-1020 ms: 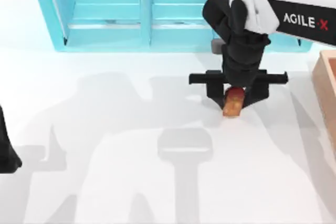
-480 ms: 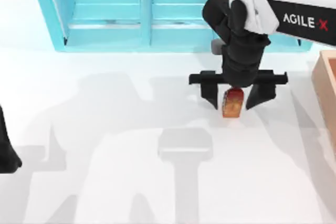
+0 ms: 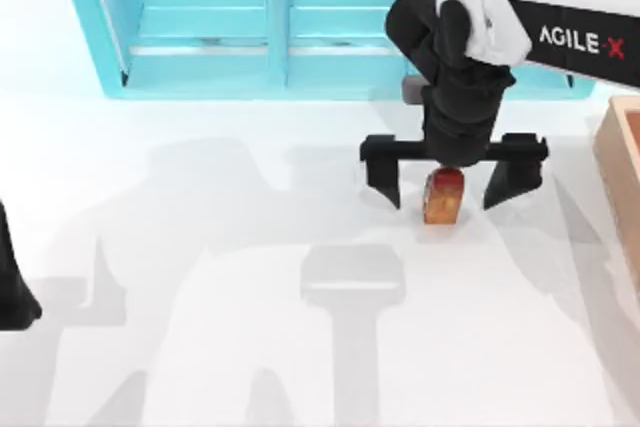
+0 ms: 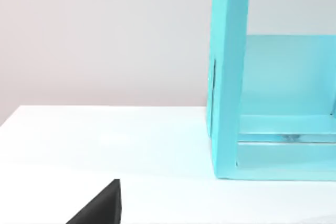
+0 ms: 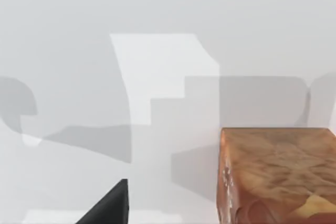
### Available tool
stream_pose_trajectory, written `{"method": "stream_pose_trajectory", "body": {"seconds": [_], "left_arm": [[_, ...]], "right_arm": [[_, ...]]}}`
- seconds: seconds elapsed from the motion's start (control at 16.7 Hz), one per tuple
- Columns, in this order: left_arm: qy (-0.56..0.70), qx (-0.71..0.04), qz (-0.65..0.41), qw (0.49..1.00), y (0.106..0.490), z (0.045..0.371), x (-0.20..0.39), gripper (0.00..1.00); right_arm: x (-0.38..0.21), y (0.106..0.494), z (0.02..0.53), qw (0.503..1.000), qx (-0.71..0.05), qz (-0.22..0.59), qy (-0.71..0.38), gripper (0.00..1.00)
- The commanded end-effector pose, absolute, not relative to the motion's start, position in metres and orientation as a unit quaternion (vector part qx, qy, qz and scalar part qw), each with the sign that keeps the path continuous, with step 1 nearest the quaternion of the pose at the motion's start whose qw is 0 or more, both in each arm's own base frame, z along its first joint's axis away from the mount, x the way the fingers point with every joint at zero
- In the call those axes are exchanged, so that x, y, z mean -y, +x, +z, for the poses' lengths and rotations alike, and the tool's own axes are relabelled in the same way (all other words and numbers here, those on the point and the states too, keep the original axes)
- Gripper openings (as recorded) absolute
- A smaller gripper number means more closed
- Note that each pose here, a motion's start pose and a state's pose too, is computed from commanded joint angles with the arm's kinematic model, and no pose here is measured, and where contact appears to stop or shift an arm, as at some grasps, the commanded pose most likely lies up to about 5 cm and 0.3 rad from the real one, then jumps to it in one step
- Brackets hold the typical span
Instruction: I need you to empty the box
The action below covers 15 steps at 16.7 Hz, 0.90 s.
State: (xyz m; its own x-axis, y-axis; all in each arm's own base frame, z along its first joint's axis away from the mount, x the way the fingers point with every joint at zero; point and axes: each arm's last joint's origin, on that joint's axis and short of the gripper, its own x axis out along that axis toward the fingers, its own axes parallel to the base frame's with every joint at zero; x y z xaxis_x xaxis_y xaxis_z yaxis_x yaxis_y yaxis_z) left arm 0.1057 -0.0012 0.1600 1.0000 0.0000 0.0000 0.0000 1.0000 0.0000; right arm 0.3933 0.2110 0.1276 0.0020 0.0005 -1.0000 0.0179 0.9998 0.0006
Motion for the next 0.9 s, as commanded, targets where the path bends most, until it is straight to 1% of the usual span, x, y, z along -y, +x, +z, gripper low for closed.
{"method": "stream_pose_trajectory", "body": {"seconds": [0.3,0.72,0.9], "left_arm": [[0.0,0.0,0.0,1.0,0.106,0.16,0.001,1.0],[0.0,0.0,0.0,1.0,0.106,0.16,0.001,1.0],[0.0,0.0,0.0,1.0,0.106,0.16,0.001,1.0]], "right_arm": [[-0.212,0.395,0.137,0.707,-0.707,-0.007,0.006,1.0],[-0.212,0.394,0.199,0.707,-0.708,-0.007,0.006,1.0],[-0.211,0.393,0.208,0.708,-0.706,-0.006,0.007,1.0]]}}
